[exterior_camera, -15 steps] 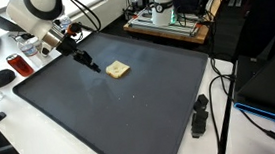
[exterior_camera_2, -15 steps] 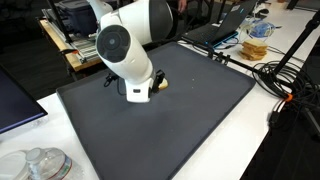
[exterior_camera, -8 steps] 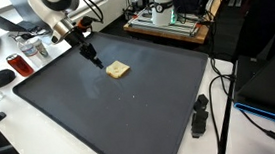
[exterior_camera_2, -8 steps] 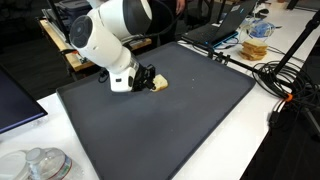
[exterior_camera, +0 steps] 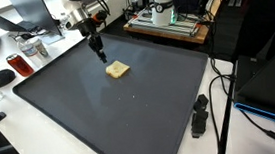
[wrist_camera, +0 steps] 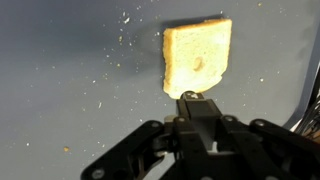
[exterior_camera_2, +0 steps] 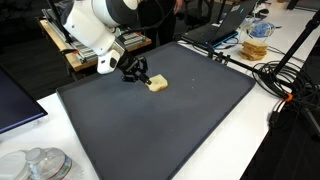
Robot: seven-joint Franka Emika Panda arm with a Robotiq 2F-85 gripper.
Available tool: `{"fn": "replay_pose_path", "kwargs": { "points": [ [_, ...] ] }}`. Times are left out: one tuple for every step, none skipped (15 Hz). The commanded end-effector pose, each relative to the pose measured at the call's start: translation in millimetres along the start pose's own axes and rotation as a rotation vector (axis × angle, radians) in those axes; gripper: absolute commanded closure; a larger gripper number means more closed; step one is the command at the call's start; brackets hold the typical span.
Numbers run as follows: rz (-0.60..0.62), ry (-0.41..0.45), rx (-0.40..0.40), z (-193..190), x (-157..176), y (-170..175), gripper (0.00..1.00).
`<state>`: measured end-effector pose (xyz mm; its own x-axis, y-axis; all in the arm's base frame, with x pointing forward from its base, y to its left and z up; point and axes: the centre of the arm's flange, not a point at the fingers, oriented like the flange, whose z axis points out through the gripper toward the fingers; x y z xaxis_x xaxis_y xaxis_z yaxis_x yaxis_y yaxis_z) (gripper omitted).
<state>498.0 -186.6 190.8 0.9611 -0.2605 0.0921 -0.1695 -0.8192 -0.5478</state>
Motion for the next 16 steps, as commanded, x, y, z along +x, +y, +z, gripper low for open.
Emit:
{"fn": "replay_pose_path", "kwargs": {
  "points": [
    [0.011,0.099,-0.012,-10,-42,-7,0.95],
    [0.01,0.115,-0.016,-11,-49,-9,0.95],
    [0.007,0.125,-0.019,-12,-54,-11,0.95],
    [0.003,0.133,-0.02,-13,-60,-15,0.95],
    [0.005,0.144,-0.025,-14,-65,-18,0.95],
    [0.008,0.157,-0.03,-15,-69,-22,0.95],
    [0.023,0.171,-0.047,-17,-74,-28,0.95],
    [0.033,0.178,-0.065,-19,-78,-33,0.95],
    [0.038,0.189,-0.084,-21,-83,-39,0.95],
    [0.039,0.199,-0.1,-22,-87,-44,0.95],
    [0.037,0.203,-0.121,-24,-90,-51,0.95],
    [0.038,0.21,-0.14,-24,-92,-57,0.95],
    [0.035,0.217,-0.159,-25,-94,-65,0.95],
    [0.025,0.217,-0.172,-25,-96,-72,0.95],
    [0.017,0.22,-0.192,-25,-98,-80,0.95],
    [0.001,0.218,-0.207,-26,-99,-90,0.95]
  ]
}}
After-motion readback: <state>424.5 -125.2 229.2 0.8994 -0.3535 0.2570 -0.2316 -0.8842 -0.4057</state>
